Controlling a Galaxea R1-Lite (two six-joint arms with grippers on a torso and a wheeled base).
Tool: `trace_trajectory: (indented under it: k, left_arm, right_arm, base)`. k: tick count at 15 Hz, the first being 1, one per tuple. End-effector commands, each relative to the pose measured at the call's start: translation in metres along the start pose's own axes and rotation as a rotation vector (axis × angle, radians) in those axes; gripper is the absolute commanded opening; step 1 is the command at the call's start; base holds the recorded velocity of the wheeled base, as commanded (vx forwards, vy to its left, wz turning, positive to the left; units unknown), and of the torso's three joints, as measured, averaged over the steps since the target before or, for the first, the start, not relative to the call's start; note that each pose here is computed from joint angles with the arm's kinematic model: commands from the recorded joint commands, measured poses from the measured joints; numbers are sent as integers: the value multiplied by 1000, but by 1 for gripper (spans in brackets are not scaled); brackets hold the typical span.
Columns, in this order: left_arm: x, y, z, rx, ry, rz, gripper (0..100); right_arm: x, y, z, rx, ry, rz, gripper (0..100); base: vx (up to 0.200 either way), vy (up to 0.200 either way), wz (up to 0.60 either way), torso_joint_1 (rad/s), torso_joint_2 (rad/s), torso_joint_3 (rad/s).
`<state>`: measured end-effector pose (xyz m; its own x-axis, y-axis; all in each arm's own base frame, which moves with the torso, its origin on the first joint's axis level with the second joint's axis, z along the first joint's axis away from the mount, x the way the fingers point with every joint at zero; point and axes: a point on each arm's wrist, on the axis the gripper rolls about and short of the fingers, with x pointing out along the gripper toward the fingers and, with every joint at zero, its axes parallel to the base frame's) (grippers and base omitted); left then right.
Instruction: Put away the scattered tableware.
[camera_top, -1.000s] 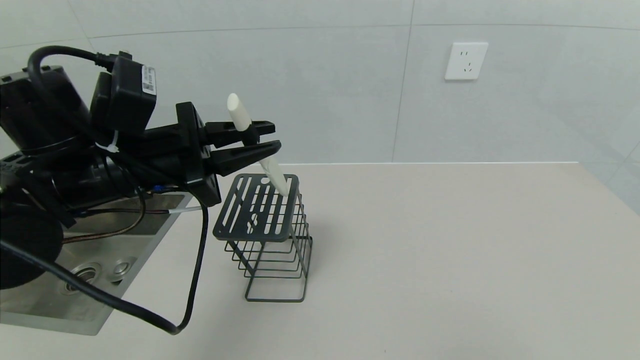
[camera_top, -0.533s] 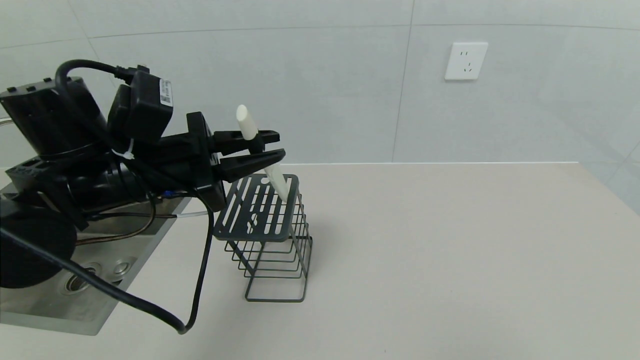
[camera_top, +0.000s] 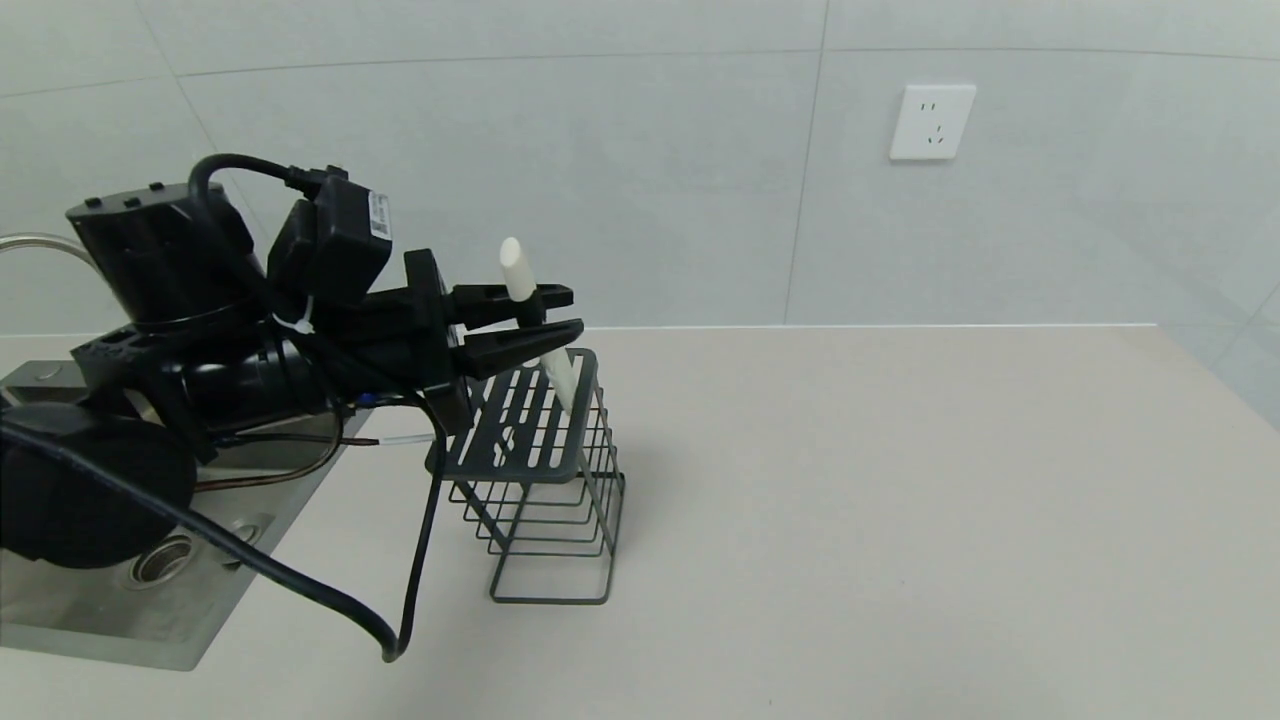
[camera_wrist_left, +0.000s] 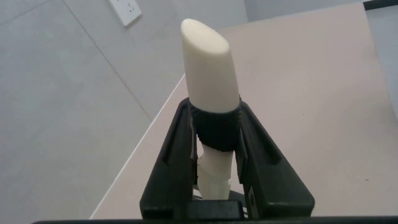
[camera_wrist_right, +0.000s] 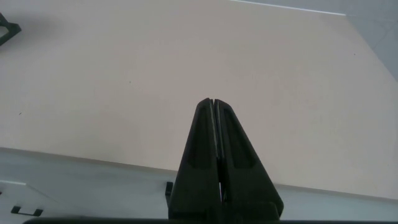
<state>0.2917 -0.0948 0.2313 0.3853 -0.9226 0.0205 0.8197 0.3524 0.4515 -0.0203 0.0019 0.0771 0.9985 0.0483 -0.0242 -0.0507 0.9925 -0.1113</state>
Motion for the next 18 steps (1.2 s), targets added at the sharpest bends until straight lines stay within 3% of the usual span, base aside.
trace_trajectory:
  k: [1, 5, 18]
  left_arm:
    - [3, 0, -7, -15, 10, -5, 0]
    - [5, 2, -11, -12, 8, -4, 0]
    - [12, 1, -33, -56, 39, -18, 0]
  right_arm:
    - [0, 0, 0, 0, 2, 1, 0]
    - [0, 0, 0, 0, 3, 1, 0]
    - [0, 0, 0, 0, 2, 1, 0]
  base:
    - [0, 0, 0, 0, 0, 0]
    - [0, 0, 0, 0, 0, 0]
    - [0, 0, 0, 0, 0, 0]
